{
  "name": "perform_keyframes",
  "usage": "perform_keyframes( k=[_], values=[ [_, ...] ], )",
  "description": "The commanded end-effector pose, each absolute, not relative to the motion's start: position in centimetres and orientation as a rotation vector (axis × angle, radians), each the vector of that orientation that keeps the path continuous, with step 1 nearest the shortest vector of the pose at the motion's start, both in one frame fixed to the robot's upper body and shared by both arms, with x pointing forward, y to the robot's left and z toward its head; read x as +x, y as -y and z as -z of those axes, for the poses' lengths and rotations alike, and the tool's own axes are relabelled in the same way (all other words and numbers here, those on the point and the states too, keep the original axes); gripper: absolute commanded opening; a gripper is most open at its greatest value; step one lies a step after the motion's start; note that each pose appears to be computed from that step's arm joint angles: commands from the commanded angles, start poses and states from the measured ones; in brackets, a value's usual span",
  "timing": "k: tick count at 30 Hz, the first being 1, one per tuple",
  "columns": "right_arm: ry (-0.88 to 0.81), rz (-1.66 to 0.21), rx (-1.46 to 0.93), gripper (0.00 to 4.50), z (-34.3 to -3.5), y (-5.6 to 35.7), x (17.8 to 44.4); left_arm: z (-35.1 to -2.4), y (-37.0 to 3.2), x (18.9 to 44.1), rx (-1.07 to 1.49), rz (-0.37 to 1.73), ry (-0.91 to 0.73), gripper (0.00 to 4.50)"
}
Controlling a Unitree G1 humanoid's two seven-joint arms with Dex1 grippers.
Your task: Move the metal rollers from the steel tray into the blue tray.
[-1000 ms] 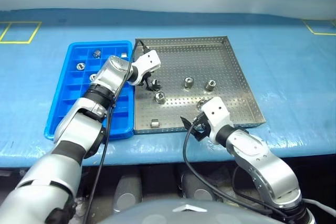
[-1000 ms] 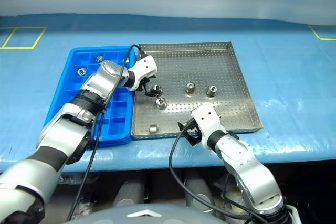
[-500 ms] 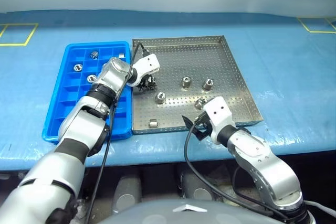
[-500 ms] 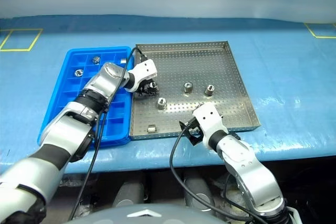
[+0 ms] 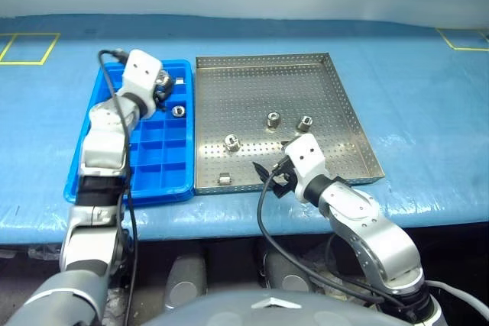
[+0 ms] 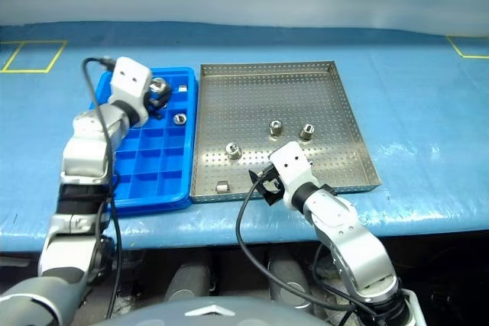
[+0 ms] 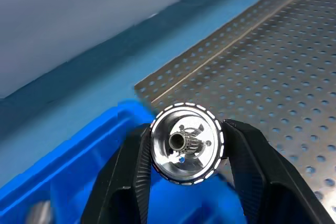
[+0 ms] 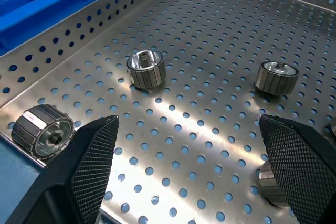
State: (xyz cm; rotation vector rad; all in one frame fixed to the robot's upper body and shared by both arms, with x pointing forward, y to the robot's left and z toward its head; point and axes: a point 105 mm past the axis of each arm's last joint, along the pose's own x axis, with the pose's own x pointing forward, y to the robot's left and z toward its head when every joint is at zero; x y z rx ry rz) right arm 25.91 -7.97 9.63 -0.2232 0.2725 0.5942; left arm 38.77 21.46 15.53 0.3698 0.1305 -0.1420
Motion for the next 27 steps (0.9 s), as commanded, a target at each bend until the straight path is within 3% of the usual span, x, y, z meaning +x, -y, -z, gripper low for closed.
perform_keyframes(
  k=[1, 6, 11, 27],
  values=[
    [-0.220, -0.637, -0.220, 4.50, -10.5, 7.0, 26.3, -17.2, -25.4, 36.3, 0.375, -0.124, -0.057, 1.86],
    [-0.191, -0.721, -0.214, 4.50, -10.8, 5.3, 26.4, -14.4, -28.0, 33.6, 0.308, -0.328, -0.109, 1.86],
    [-0.128, -0.808, -0.218, 4.50, -11.5, 3.9, 25.8, -12.1, -27.9, 32.6, 0.254, -0.372, -0.157, 1.86],
    [-0.059, -0.795, -0.215, 4.50, -11.8, 3.9, 25.2, -11.5, -25.4, 35.5, 0.208, -0.252, -0.182, 1.86]
  ],
)
